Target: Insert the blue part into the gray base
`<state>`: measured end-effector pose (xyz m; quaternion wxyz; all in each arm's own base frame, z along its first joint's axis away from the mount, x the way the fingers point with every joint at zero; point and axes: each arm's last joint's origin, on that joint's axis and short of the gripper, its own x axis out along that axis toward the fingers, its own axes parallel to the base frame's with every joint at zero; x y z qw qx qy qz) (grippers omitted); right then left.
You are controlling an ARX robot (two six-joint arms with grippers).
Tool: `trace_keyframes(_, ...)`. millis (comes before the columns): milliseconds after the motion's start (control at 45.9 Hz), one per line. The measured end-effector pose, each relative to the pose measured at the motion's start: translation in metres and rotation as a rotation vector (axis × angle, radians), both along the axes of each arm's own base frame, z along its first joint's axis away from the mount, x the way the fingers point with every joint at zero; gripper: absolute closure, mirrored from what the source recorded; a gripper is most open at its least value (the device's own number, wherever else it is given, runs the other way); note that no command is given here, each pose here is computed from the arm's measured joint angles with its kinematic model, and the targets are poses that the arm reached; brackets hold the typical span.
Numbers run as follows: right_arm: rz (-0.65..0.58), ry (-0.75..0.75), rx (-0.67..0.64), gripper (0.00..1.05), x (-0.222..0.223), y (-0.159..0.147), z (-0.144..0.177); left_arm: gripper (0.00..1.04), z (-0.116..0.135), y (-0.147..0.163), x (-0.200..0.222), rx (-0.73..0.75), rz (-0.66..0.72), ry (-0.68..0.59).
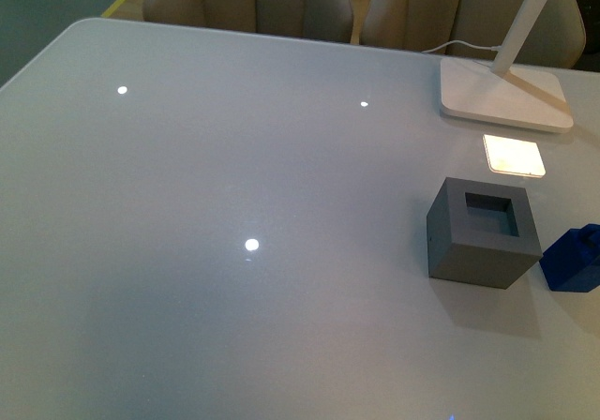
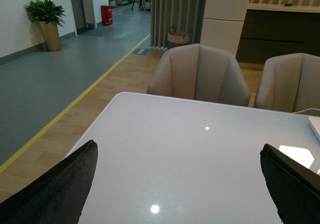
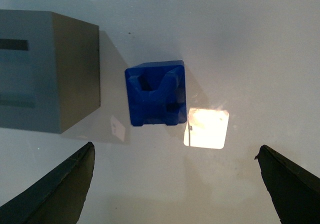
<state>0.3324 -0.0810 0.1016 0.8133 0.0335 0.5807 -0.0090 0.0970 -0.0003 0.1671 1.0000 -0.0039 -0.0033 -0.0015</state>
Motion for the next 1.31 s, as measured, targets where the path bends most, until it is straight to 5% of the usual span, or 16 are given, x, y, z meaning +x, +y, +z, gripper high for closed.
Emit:
trace_keyframes(806, 0.038, 0.099, -0.031, 0.09, 0.030, 0.019, -0.047, 0.07, 0.000, 0.000, 0.000, 0.000, 0.000, 0.000)
trace_keyframes(1111, 0.049, 0.114, -0.054, 0.57, 0.031, 0.023, -0.055, 0.07, 0.000, 0.000, 0.000, 0.000, 0.000, 0.000)
trace_keyframes(1307, 0.054, 0.122, -0.054, 0.59, 0.030, 0.024, -0.052, 0.07, 0.000, 0.000, 0.000, 0.000, 0.000, 0.000)
